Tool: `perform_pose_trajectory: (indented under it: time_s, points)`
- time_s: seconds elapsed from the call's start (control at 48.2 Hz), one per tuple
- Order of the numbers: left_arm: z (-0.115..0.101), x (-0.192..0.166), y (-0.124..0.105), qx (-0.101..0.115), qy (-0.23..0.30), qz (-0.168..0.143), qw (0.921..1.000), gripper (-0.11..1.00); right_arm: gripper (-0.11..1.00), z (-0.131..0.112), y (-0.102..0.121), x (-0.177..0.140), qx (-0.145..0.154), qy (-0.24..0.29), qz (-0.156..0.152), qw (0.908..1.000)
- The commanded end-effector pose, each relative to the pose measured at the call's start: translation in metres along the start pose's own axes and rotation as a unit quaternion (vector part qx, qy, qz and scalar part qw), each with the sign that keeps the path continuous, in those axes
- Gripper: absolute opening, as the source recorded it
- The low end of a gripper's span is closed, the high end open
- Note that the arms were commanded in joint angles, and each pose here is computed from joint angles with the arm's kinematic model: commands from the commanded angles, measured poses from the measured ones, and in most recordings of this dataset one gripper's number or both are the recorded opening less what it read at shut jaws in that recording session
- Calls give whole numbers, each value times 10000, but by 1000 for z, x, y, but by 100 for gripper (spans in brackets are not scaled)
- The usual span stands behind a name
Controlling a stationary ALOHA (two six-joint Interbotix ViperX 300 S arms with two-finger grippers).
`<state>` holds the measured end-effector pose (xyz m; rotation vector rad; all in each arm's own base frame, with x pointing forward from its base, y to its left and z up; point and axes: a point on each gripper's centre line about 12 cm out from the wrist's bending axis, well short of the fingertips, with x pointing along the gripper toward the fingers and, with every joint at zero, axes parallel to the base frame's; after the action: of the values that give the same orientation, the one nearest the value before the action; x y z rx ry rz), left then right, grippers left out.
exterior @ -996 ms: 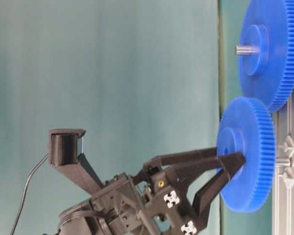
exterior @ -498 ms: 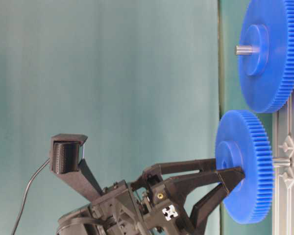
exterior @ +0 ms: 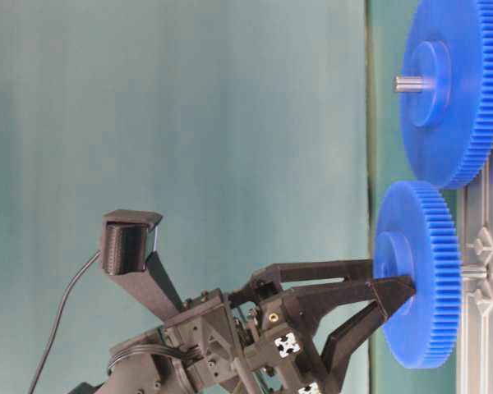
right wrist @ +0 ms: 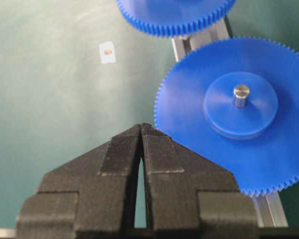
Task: Insert the small gear onto the shaft.
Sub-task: 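Align the gear's bore over the shaft and lower it, meshing with the large gear, then open the left gripper to release the seated gear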
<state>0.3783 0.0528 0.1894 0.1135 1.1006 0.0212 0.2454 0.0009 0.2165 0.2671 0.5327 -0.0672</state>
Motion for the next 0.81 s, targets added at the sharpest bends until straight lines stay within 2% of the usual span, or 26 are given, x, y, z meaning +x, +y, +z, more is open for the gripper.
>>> perform_pose_trajectory:
  time_s: [0.0,0.332,0.498,0.789]
  points:
    - [9,-10,9,-72,-192,90,9997,72,8,5,2,-1,57,-94,33,9999]
    - [12,-13,8,-98,-224,89,9997,72,8,5,2,-1,65,-132,41,9999]
    - [15,-15,8,-68,-315,103,9994,89,8,3,1,-1,69,-141,35,9999]
    - [22,-34,10,-93,-570,155,9982,88,8,3,1,-1,69,-164,40,9998]
